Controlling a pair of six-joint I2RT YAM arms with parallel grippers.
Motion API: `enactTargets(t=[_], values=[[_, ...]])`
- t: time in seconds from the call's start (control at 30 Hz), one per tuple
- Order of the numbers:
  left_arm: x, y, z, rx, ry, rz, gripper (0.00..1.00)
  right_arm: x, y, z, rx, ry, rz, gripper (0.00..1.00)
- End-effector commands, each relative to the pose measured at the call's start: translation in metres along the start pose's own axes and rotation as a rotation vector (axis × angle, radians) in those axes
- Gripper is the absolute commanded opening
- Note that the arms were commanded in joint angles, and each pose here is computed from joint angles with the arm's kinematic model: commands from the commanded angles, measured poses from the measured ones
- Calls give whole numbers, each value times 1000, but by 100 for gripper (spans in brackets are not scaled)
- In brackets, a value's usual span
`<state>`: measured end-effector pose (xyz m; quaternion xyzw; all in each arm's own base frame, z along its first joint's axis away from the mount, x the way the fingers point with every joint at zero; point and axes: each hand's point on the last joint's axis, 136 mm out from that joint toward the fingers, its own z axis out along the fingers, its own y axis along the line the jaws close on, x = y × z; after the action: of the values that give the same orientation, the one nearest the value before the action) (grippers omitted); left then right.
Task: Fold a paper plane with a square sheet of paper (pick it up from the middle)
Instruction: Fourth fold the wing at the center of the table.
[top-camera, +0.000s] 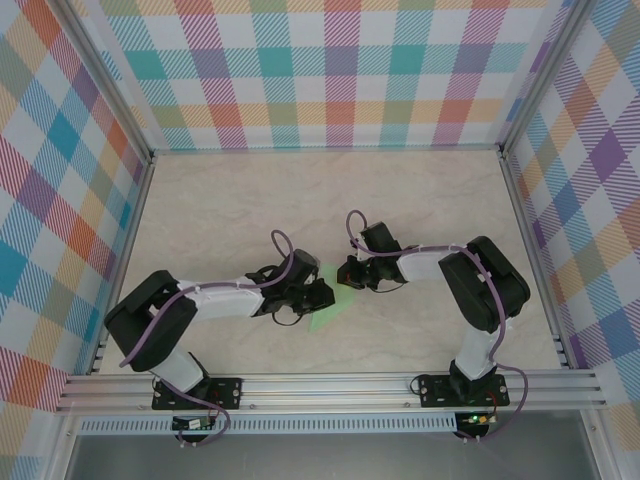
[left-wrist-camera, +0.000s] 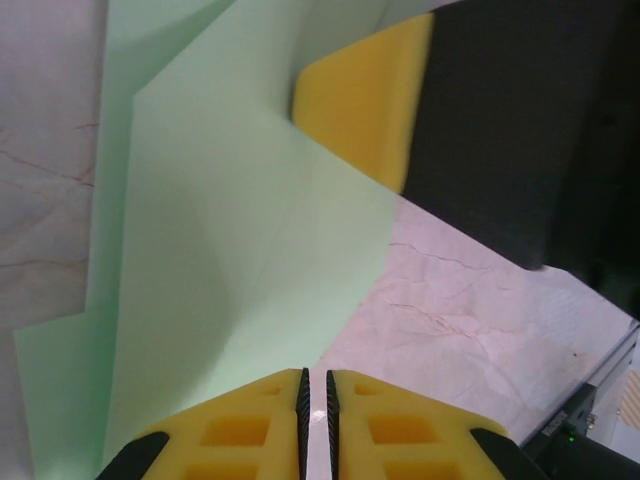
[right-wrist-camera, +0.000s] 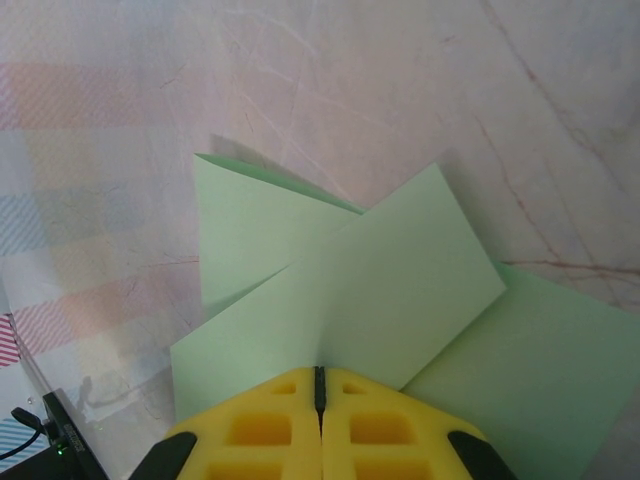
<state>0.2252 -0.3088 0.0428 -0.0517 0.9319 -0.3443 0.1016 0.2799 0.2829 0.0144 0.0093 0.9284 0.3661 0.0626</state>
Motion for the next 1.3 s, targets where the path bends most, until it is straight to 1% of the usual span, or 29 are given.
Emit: enactTargets(t=[0.0, 0.1, 0.2, 0.33, 0.4, 0.7, 0.87, 0.97, 1.03, 1.13, 1.27], values=[[-10, -2, 8, 22, -27, -16, 14, 24, -44, 9, 133, 57, 87, 6], [-3, 8, 17, 18, 1, -39, 14, 25, -45, 10, 132, 58, 94, 6], [10, 29, 20, -31, 37, -65, 14, 26, -47, 10, 139, 58, 96, 6], [31, 62, 11, -106, 64, -99, 14, 28, -49, 9, 147, 59, 100, 6], [40, 73, 6, -118, 74, -109, 14, 28, -49, 9, 149, 58, 101, 6], [71, 78, -10, -99, 183, -81, 16, 27, -52, 8, 168, 55, 102, 6], [76, 89, -22, -179, 210, -49, 16, 28, -54, 9, 172, 58, 106, 6], [74, 89, -27, -197, 206, -34, 16, 28, -53, 9, 169, 58, 107, 6], [70, 78, -29, -160, 189, -20, 17, 28, -53, 9, 170, 58, 107, 6], [57, 57, -33, -104, 143, 0, 18, 27, -52, 9, 167, 54, 106, 6], [32, 21, -45, -17, 46, 21, 18, 27, -51, 9, 162, 57, 109, 6]])
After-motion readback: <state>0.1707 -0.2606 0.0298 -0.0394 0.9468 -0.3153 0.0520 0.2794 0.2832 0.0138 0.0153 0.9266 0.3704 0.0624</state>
